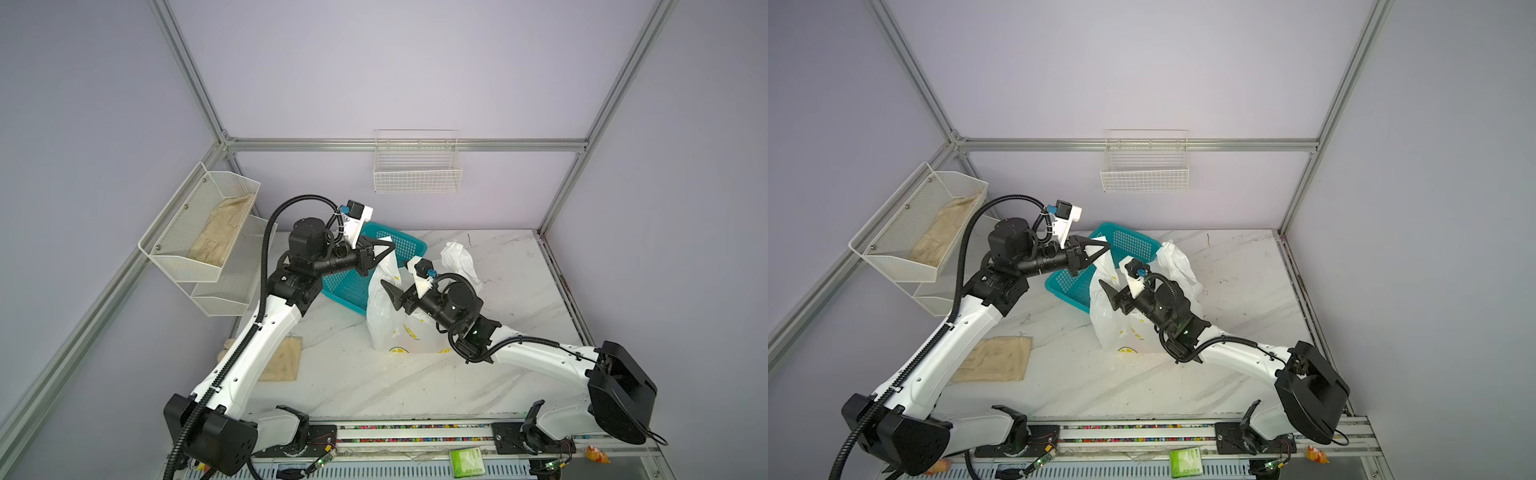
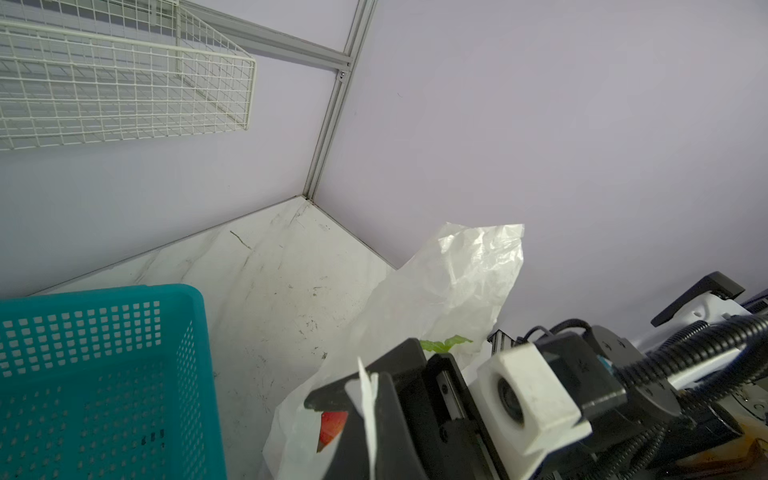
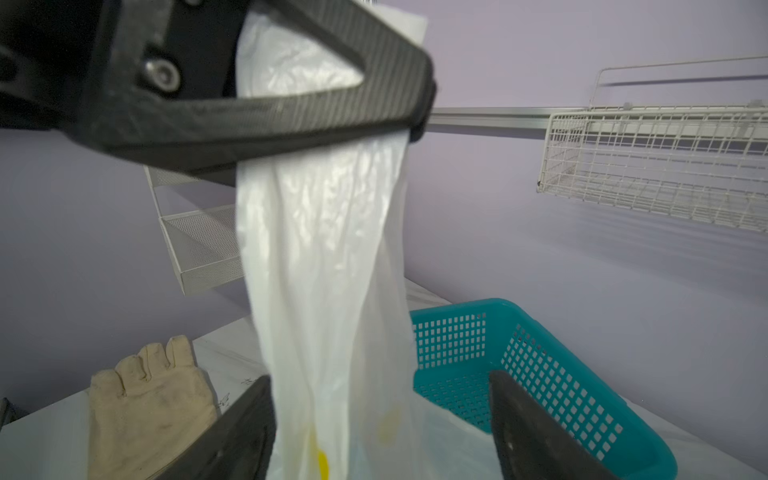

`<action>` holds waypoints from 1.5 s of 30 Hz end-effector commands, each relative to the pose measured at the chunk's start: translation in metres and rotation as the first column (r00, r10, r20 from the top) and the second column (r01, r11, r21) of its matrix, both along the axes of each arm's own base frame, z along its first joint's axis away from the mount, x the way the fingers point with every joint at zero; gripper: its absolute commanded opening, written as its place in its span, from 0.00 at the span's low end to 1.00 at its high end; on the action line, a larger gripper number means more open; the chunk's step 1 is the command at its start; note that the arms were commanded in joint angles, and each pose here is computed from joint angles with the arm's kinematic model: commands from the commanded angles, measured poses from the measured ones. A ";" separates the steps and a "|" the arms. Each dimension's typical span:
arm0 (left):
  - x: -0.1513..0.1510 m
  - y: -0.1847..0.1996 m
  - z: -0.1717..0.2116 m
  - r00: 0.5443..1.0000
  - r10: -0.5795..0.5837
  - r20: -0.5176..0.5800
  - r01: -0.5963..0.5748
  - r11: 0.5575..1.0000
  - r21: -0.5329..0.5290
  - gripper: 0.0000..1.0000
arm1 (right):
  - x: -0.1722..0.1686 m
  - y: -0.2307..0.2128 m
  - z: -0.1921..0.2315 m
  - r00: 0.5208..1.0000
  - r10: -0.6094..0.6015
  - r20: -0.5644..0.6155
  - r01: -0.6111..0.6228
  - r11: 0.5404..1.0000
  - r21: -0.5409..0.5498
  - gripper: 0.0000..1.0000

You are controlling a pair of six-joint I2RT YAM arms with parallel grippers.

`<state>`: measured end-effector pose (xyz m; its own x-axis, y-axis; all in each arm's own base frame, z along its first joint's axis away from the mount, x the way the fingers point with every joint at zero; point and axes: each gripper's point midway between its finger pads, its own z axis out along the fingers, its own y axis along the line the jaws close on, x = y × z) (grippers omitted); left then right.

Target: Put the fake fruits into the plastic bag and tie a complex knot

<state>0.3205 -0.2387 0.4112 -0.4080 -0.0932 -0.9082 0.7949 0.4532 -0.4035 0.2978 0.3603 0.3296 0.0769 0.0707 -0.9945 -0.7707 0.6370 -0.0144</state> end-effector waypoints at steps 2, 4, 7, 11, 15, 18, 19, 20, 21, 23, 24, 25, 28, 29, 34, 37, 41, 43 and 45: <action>-0.015 0.001 0.033 0.997 -0.032 0.071 0.036 0.998 -0.057 0.00 | -0.014 0.020 0.008 0.991 0.131 0.028 -0.130 0.990 -0.061 0.91; -0.018 0.000 0.035 0.997 -0.043 0.067 0.047 0.997 -0.068 0.00 | -0.010 0.025 0.015 0.990 0.135 0.049 -0.133 0.990 -0.054 0.91; -0.019 -0.001 0.037 0.997 -0.052 0.056 0.056 0.995 -0.082 0.00 | -0.007 0.037 0.024 0.984 0.163 0.076 -0.160 0.986 -0.045 0.91; -0.022 -0.001 0.043 0.997 -0.057 0.043 0.061 0.992 -0.109 0.00 | -0.003 0.044 0.025 0.968 0.231 0.095 -0.227 0.973 -0.050 0.86; -0.025 0.000 0.050 0.998 -0.061 0.035 0.065 0.989 -0.134 0.00 | -0.010 0.053 0.013 0.930 0.360 0.081 -0.355 0.933 -0.063 0.73; -0.023 0.003 0.055 0.999 -0.039 0.036 0.044 0.987 -0.152 0.00 | -0.017 0.057 -0.002 0.904 0.426 0.046 -0.423 0.904 -0.063 0.55; -0.022 0.005 0.056 0.999 -0.030 0.035 0.035 0.987 -0.156 0.00 | -0.019 0.057 -0.007 0.899 0.436 0.034 -0.434 0.899 -0.060 0.50; -0.020 0.006 0.057 0.999 -0.016 0.034 0.021 0.987 -0.162 0.00 | -0.021 0.055 -0.013 0.897 0.441 0.022 -0.439 0.897 -0.051 0.44; -0.018 0.008 0.057 1.000 -0.002 0.031 0.007 0.986 -0.167 0.00 | -0.022 0.053 -0.018 0.897 0.443 0.012 -0.442 0.896 -0.043 0.40; -0.013 0.011 0.058 0.999 0.026 0.025 -0.021 0.984 -0.176 0.00 | -0.026 0.051 -0.030 0.889 0.458 -0.016 -0.458 0.888 -0.039 0.30; -0.010 0.013 0.057 0.999 0.039 0.021 -0.035 0.983 -0.178 0.00 | -0.029 0.051 -0.036 0.884 0.467 -0.033 -0.468 0.883 -0.040 0.25; -0.008 0.014 0.056 0.999 0.050 0.014 -0.046 0.983 -0.178 0.00 | -0.030 0.050 -0.041 0.882 0.468 -0.046 -0.470 0.882 -0.041 0.21; -0.001 0.019 0.048 0.996 0.085 -0.004 -0.085 0.983 -0.163 0.00 | -0.029 0.045 -0.058 0.890 0.446 -0.091 -0.451 0.891 -0.050 0.14; 0.001 0.020 0.045 0.995 0.095 -0.009 -0.096 0.983 -0.157 0.00 | -0.027 0.043 -0.063 0.897 0.429 -0.106 -0.437 0.898 -0.058 0.13; 0.004 0.021 0.042 0.994 0.103 -0.019 -0.105 0.982 -0.155 0.00 | -0.016 0.036 -0.096 0.921 0.344 -0.182 -0.369 0.921 -0.124 0.14; 0.001 0.018 0.045 0.997 0.071 -0.025 -0.074 0.981 -0.178 0.00 | -0.011 0.034 -0.098 0.930 0.308 -0.201 -0.339 0.930 -0.143 0.23; -0.001 0.016 0.042 0.998 0.053 -0.034 -0.058 0.981 -0.185 0.00 | 0.008 0.029 -0.092 0.951 0.200 -0.235 -0.246 0.952 -0.184 0.32; 0.000 0.015 0.038 0.998 0.051 -0.041 -0.058 0.981 -0.182 0.00 | 0.011 0.027 -0.086 0.956 0.180 -0.231 -0.227 0.954 -0.196 0.32; 0.001 0.015 0.036 0.998 0.051 -0.047 -0.059 0.981 -0.183 0.00 | 0.008 0.028 -0.080 0.955 0.192 -0.224 -0.240 0.948 -0.210 0.29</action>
